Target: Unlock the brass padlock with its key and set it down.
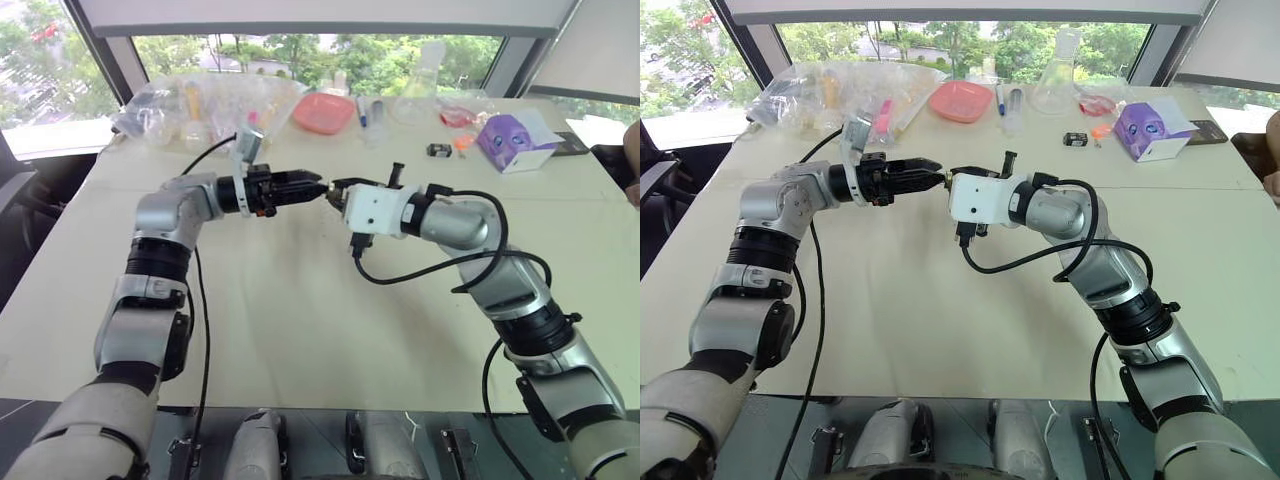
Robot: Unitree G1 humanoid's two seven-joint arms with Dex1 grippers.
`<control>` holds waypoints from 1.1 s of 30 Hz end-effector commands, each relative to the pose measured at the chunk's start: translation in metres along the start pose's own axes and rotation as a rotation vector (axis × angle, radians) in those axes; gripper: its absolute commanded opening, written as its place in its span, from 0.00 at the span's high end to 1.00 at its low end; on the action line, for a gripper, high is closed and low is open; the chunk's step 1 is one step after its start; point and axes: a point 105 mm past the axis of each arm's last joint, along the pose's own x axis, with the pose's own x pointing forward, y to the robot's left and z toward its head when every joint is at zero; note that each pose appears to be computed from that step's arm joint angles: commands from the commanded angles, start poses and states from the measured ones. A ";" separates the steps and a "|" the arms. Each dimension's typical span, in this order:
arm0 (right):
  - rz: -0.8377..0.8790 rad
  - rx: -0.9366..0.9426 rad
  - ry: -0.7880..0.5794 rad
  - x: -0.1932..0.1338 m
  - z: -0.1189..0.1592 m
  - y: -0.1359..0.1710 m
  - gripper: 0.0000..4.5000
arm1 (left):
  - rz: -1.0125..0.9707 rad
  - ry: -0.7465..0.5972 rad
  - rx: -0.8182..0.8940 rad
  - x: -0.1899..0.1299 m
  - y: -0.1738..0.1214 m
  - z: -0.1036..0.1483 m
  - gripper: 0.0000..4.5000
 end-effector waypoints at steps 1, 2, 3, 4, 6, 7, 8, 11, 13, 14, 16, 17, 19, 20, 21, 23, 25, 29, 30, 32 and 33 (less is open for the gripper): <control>-0.065 -0.041 -0.051 -0.004 0.018 -0.016 0.85 | -0.011 -0.014 0.031 0.005 -0.001 0.009 0.51; -0.065 -0.042 -0.052 -0.004 0.019 -0.016 0.85 | -0.016 -0.011 0.033 0.006 -0.001 0.009 0.51; -0.065 -0.042 -0.054 -0.004 0.019 -0.015 0.85 | -0.020 -0.008 0.033 0.007 -0.001 0.008 0.51; -0.064 -0.042 -0.056 -0.004 0.020 -0.015 0.85 | -0.024 -0.002 0.034 0.009 -0.001 0.006 0.51; -0.063 -0.041 -0.055 -0.004 0.020 -0.014 0.85 | -0.021 0.030 0.052 0.011 0.001 0.000 0.51; -0.064 -0.041 -0.055 -0.004 0.021 -0.014 0.85 | -0.019 0.030 0.050 0.013 0.002 -0.001 0.51; -0.064 -0.040 -0.055 -0.003 0.021 -0.014 0.85 | -0.018 0.024 0.045 0.014 0.003 -0.001 0.51; -0.064 -0.038 -0.056 -0.003 0.022 -0.013 0.85 | -0.030 0.008 0.035 0.018 0.002 0.000 0.62; -0.062 -0.037 -0.057 -0.003 0.022 -0.012 0.85 | -0.038 0.009 0.034 0.020 0.002 0.000 0.81; -0.062 -0.036 -0.056 -0.003 0.022 -0.012 0.85 | -0.039 0.007 0.033 0.020 0.002 0.000 0.92; -0.061 -0.035 -0.053 -0.003 0.022 -0.011 0.85 | -0.038 0.000 0.032 0.020 0.003 0.001 0.99; -0.061 -0.035 -0.051 -0.004 0.021 -0.011 0.85 | -0.037 -0.004 0.033 0.019 0.003 0.002 0.99; -0.060 -0.035 -0.047 -0.004 0.021 -0.011 0.85 | -0.035 -0.007 0.035 0.019 0.003 0.002 0.99; -0.060 -0.035 -0.045 -0.004 0.020 -0.011 0.85 | -0.033 -0.007 0.036 0.018 0.004 0.002 0.99; -0.059 -0.034 -0.043 -0.004 0.020 -0.011 0.85 | -0.031 -0.007 0.036 0.017 0.004 0.001 0.99; -0.056 -0.030 -0.036 -0.005 0.018 -0.010 0.61 | -0.023 -0.011 0.034 0.014 0.005 0.001 1.00; -0.056 -0.015 -0.016 -0.009 0.013 -0.010 0.43 | -0.013 -0.017 0.034 0.011 0.006 0.002 1.00; -0.162 0.235 0.021 -0.030 -0.002 -0.018 0.01 | 0.011 -0.051 0.022 0.001 0.008 0.007 1.00; -0.221 0.357 -0.029 -0.035 0.006 -0.026 0.01 | 0.006 -0.059 0.017 0.000 0.006 0.008 1.00; -0.294 0.504 -0.085 -0.041 0.015 -0.036 0.01 | -0.003 -0.070 0.011 -0.001 0.004 0.009 1.00; -0.308 0.532 -0.091 -0.042 0.017 -0.038 0.01 | -0.006 -0.072 0.009 -0.002 0.003 0.010 1.00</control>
